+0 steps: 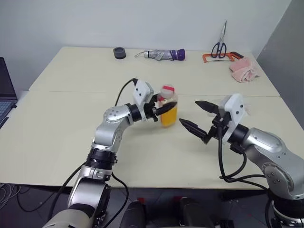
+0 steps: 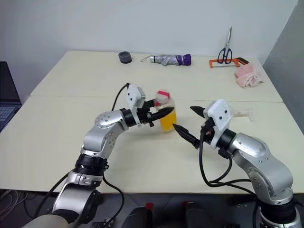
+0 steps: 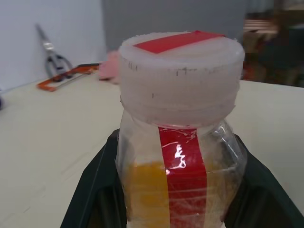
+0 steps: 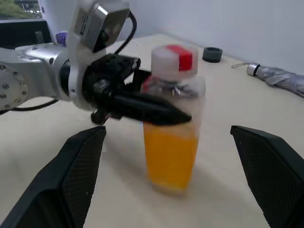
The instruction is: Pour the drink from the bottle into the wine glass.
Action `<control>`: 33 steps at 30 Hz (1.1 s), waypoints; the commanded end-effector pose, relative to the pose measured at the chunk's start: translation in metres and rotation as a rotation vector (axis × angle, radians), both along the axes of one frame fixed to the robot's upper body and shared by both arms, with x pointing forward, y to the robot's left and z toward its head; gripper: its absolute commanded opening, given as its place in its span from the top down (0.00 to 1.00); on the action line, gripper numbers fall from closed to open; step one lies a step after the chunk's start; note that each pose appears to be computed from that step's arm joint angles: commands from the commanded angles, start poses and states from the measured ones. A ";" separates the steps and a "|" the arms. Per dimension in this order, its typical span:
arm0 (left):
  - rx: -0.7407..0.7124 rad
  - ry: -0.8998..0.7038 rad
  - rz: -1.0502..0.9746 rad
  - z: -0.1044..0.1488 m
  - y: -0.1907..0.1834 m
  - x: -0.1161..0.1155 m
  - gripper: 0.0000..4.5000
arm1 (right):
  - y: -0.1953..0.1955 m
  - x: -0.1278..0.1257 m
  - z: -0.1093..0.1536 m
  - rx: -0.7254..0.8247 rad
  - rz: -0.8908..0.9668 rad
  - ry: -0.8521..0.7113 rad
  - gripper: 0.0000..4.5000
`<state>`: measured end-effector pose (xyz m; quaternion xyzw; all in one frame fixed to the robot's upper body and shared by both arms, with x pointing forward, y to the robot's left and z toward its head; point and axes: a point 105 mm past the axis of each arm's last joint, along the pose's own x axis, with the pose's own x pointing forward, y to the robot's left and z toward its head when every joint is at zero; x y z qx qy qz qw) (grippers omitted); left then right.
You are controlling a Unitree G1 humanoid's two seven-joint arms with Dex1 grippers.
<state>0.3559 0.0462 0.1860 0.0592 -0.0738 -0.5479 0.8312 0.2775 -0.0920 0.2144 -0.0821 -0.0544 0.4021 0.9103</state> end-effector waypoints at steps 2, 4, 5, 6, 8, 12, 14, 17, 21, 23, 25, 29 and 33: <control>-0.013 -0.071 -0.133 0.017 -0.014 -0.014 0.57 | 0.005 0.001 0.014 0.022 -0.030 -0.052 0.00; 0.000 -0.071 -0.157 0.015 -0.017 -0.016 0.57 | 0.007 0.002 0.015 0.023 -0.028 -0.053 0.00; 0.004 -0.071 -0.168 0.014 -0.018 -0.017 0.57 | 0.008 0.002 0.015 0.024 -0.021 -0.053 0.00; 0.007 -0.071 -0.177 0.014 -0.019 -0.017 0.57 | 0.010 0.002 0.016 0.025 -0.011 -0.053 0.00; 0.010 -0.072 -0.186 0.014 -0.020 -0.017 0.57 | 0.014 0.003 0.016 0.026 -0.002 -0.053 0.00; 0.019 -0.082 -0.204 0.012 -0.024 -0.018 0.57 | 0.020 0.008 0.020 0.032 -0.001 -0.064 0.00; 0.025 -0.087 -0.211 0.012 -0.024 -0.019 0.57 | 0.024 0.010 0.022 0.046 0.007 -0.064 0.00; 0.030 -0.094 -0.217 0.011 -0.025 -0.020 0.57 | 0.029 0.012 0.026 0.055 0.020 -0.067 0.00; 0.032 -0.096 -0.220 0.011 -0.025 -0.021 0.57 | 0.033 0.013 0.029 0.055 0.039 -0.073 0.00; 0.033 -0.097 -0.221 0.011 -0.025 -0.021 0.57 | 0.034 0.012 0.028 0.040 0.052 -0.077 0.09; 0.033 -0.100 -0.221 0.011 -0.025 -0.021 0.57 | 0.035 0.012 0.026 0.026 0.057 -0.077 0.20; 0.033 -0.106 -0.222 0.013 -0.025 -0.021 0.57 | 0.035 0.013 0.022 -0.006 0.060 -0.086 0.52; 0.033 -0.110 -0.224 0.014 -0.024 -0.022 0.57 | 0.037 0.011 0.020 -0.021 0.081 -0.091 0.59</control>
